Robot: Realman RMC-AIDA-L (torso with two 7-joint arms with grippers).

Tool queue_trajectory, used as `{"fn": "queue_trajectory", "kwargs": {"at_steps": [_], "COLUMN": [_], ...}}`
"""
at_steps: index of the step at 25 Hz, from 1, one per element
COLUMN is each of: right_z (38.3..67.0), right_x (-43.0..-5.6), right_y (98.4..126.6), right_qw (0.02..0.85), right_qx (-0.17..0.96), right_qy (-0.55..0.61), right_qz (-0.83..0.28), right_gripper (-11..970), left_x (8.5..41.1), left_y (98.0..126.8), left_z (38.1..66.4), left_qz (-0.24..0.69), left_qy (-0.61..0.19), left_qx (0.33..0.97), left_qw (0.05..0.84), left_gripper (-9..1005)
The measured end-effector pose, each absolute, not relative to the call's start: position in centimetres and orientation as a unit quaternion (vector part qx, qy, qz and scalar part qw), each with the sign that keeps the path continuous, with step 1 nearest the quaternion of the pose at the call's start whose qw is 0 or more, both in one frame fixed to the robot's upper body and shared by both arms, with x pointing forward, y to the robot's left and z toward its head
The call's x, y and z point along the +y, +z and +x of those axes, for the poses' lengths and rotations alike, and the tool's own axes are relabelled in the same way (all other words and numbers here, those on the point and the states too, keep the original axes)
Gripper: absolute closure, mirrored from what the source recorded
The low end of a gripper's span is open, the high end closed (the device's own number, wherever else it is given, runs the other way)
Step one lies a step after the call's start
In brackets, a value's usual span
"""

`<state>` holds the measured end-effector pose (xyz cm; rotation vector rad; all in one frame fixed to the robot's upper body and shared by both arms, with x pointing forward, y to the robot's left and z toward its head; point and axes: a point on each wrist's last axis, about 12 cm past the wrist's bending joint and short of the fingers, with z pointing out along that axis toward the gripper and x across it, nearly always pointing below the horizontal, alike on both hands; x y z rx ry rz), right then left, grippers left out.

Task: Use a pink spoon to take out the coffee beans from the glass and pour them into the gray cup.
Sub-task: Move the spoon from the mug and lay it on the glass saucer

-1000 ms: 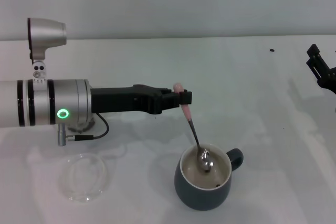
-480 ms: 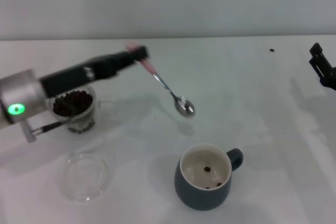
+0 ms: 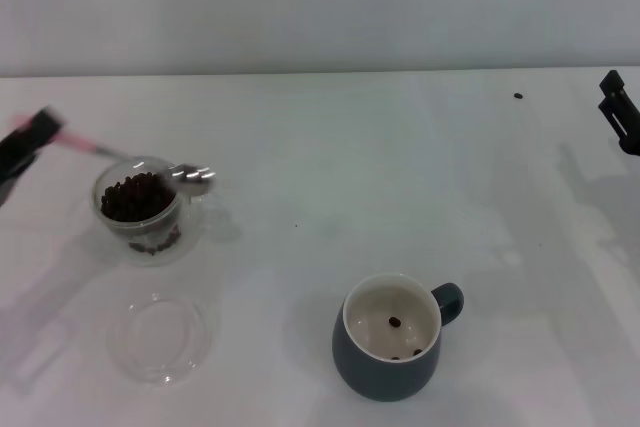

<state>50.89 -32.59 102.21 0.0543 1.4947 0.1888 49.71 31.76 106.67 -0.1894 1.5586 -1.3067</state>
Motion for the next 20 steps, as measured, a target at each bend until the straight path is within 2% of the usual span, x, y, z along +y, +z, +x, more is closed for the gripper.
{"fn": "queue_trajectory", "kwargs": {"at_steps": [4,5,7,10,15,20], "right_z": [51.2,51.2,51.3,51.3,51.4,51.3], "right_x": [-32.8,-32.9,-32.9,-33.0,-33.0,-33.1], "right_y": [102.5,102.5,102.6,102.6,102.7,102.7], "right_qw": [0.733,0.733,0.734,0.735,0.736,0.735], "right_qx": [0.676,0.675,0.674,0.673,0.673,0.673], "right_qy": [0.082,0.081,0.080,0.079,0.078,0.077], "right_qz": [0.019,0.018,0.017,0.015,0.015,0.016], "right_gripper": [173,173,173,173,173,173], "left_x": [34.1,34.1,35.1,35.8,36.6,37.0], "left_y": [105.2,105.2,104.1,103.2,102.0,101.5], "left_z": [46.1,46.1,43.5,41.7,40.1,39.8], "left_qz": [-0.135,-0.135,-0.173,-0.193,-0.206,-0.210], "left_qy": [-0.528,-0.528,-0.524,-0.512,-0.498,-0.484], "left_qx": [0.641,0.641,0.637,0.651,0.680,0.697], "left_qw": [0.540,0.540,0.538,0.527,0.497,0.485], "left_gripper": [859,859,859,859,859,859]}}
